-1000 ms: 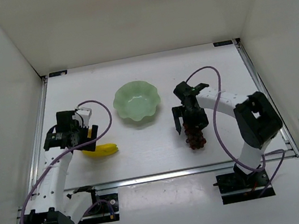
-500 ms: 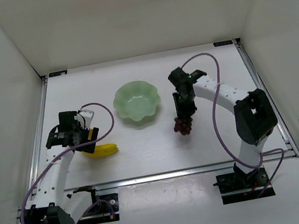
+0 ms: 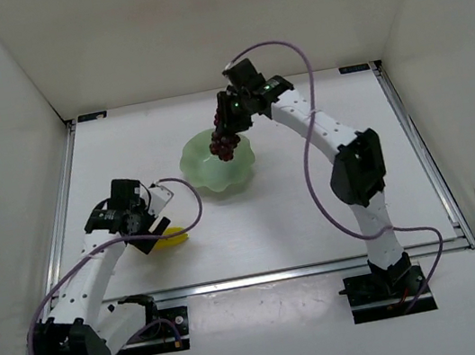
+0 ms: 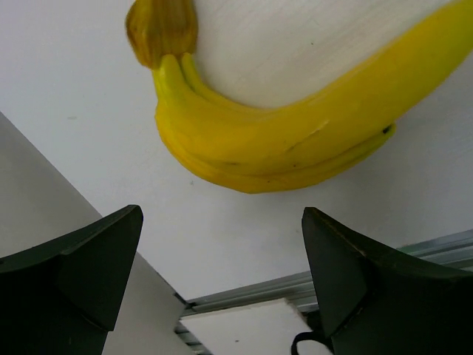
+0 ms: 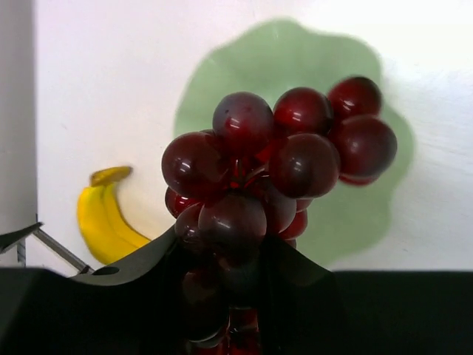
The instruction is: Place and organize the fake fruits in the fruit bowl
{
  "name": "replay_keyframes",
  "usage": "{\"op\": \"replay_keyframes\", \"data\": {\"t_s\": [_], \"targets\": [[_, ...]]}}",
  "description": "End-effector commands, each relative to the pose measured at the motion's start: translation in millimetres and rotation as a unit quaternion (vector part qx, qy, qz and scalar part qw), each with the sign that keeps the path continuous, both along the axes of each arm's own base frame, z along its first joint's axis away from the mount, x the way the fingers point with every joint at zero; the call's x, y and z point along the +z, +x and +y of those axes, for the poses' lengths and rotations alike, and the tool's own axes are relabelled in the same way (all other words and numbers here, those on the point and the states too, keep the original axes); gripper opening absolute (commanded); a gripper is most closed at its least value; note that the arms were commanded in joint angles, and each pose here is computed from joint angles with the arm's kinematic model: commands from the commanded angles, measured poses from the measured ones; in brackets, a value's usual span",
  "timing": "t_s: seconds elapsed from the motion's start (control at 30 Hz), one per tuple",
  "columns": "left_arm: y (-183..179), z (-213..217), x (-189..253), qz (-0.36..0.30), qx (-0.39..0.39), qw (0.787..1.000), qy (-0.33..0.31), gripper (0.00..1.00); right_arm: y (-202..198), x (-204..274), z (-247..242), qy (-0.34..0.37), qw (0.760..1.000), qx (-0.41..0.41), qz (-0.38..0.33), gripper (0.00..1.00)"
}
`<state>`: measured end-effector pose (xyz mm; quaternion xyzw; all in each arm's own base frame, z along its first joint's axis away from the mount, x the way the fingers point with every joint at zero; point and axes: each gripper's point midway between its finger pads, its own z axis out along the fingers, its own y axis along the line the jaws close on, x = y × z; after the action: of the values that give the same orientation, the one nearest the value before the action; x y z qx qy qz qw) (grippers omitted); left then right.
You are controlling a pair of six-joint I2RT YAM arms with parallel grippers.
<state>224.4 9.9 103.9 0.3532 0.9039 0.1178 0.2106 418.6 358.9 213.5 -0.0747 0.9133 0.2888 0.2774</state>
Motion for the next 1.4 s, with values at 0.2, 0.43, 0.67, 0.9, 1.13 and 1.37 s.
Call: {"op": "replay_keyframes", "data": {"t_s": [0.2, 0.43, 0.67, 0.9, 1.13, 1.37], "targets": [[6.5, -15.3, -3.7, 0.011, -0.172, 0.980, 0.103, 1.00, -17.3, -45.9, 43.9, 0.028, 0.996, 0.054, 0.068, 0.99], [9.8, -32.0, -7.6, 0.026, -0.237, 0.962, 0.130, 1.00, -32.4, 25.1, 16.5, 0.021, 0.999, 0.040, -0.014, 0.99], [4.3, -34.4, -30.1, 0.085, -0.320, 0.930, 0.162, 1.00, -64.9, 61.5, -28.8, 0.000, 0.998, 0.023, -0.063, 0.99], [-3.0, -33.9, -57.9, 0.160, -0.341, 0.911, 0.165, 1.00, -95.4, 93.1, -75.2, 0.006, 0.996, -0.012, -0.093, 0.99], [21.2, -45.3, -49.8, 0.159, -0.276, 0.939, 0.128, 0.14, -105.5, 108.8, -107.7, 0.001, 0.991, -0.055, -0.118, 0.99], [59.7, -56.7, 34.5, 0.052, -0.215, 0.971, 0.087, 0.10, -124.8, 112.7, -126.4, 0.013, 0.990, -0.076, -0.116, 0.99]]}}
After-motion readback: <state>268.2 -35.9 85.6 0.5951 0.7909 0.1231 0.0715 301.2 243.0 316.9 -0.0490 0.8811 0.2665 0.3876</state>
